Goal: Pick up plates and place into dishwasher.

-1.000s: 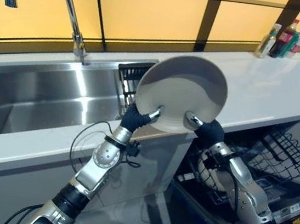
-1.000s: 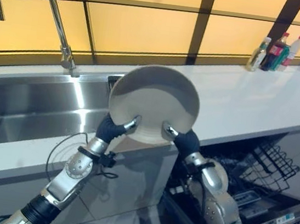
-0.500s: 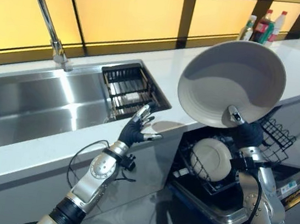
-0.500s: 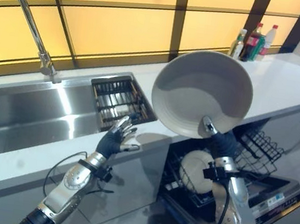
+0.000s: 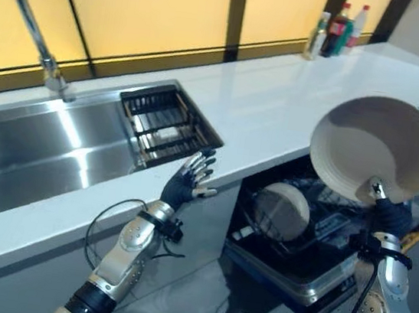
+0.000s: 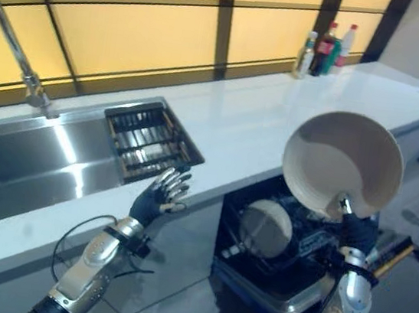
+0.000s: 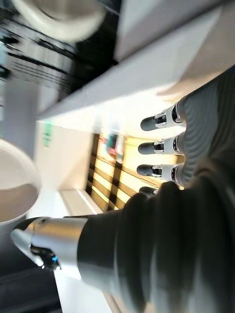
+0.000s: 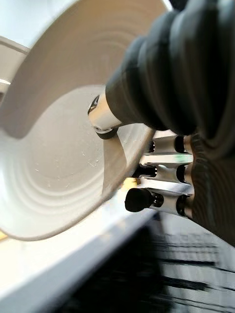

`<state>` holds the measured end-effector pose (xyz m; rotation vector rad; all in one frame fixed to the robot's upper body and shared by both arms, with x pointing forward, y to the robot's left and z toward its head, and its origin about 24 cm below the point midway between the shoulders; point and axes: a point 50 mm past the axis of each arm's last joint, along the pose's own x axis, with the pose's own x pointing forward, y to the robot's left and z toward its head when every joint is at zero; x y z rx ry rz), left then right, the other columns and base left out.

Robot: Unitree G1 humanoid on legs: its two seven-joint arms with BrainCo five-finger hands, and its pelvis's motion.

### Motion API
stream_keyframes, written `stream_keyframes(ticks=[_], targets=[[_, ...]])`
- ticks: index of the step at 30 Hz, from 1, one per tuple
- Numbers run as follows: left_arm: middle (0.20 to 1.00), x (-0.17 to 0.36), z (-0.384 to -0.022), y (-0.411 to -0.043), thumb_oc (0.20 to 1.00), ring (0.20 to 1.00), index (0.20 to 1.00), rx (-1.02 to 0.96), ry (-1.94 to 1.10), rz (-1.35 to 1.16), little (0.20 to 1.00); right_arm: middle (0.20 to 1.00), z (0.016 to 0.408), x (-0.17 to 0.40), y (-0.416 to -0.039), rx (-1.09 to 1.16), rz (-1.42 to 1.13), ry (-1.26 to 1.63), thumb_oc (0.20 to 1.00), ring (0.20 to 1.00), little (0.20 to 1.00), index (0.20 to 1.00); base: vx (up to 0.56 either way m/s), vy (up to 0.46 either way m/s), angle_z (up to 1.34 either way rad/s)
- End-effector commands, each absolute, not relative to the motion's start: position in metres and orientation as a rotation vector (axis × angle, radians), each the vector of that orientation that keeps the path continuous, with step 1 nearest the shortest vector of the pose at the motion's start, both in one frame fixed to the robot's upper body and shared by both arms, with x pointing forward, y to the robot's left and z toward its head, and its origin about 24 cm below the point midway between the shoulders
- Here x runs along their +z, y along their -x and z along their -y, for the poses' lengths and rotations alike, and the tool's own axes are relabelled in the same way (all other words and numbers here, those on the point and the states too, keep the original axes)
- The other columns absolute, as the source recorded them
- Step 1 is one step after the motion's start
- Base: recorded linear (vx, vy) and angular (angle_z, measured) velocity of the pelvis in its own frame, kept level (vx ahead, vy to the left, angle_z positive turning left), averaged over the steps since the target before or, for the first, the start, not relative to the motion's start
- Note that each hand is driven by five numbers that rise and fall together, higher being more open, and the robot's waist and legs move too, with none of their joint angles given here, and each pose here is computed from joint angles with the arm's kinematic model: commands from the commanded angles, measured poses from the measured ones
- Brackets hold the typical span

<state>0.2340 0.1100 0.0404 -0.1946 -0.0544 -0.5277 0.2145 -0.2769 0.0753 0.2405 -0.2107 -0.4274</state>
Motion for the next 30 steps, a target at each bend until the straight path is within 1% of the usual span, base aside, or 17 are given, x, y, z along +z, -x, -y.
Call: stream_keyframes(ticks=[1,4,8,13,16,21,26,30], targets=[[1.000,0.038,-0.109,-0.230,1.000,1.000,1.000,-0.593,0.276,0.039,1.000,0.200,0.283,0.107,-0.226,-0.432,0.379,-0.217,0.200,0.200,0.200,0.200,-0.04,0.019,-0.19],[1.000,0.032,-0.107,-0.230,1.000,1.000,1.000,-0.609,0.340,0.009,1.000,0.200,0.280,0.099,-0.232,-0.418,0.324,-0.189,0.200,0.200,0.200,0.200,0.00,0.030,-0.22],[1.000,0.023,-0.109,-0.225,1.000,1.000,1.000,-0.616,0.340,-0.052,1.000,0.200,0.286,0.090,-0.240,-0.426,0.241,-0.040,0.200,0.200,0.200,0.200,0.03,-0.011,-0.18],[1.000,0.007,-0.119,-0.220,1.000,1.000,1.000,-0.617,0.299,-0.158,1.000,0.200,0.293,0.085,-0.244,-0.434,0.198,-0.042,0.200,0.200,0.200,0.200,-0.03,-0.132,-0.48],[1.000,-0.007,-0.128,-0.208,1.000,1.000,1.000,-0.629,0.267,-0.218,1.000,0.200,0.296,0.085,-0.247,-0.457,0.192,-0.067,0.200,0.200,0.200,0.200,0.08,-0.255,-0.05],[1.000,-0.023,-0.146,-0.194,1.000,1.000,1.000,-0.610,0.271,-0.288,1.000,0.200,0.284,0.078,-0.249,-0.448,0.179,-0.073,0.200,0.200,0.200,0.200,0.12,-0.260,-0.16],[1.000,-0.028,-0.161,-0.194,1.000,1.000,1.000,-0.632,0.159,-0.308,1.000,0.200,0.282,0.077,-0.251,-0.463,0.187,-0.023,0.200,0.200,0.200,0.200,-0.05,-0.197,0.01],[1.000,-0.040,-0.179,-0.196,1.000,1.000,1.000,-0.562,0.097,-0.374,1.000,0.200,0.285,0.080,-0.259,-0.478,0.191,-0.020,0.200,0.200,0.200,0.200,-0.06,-0.138,0.03]])
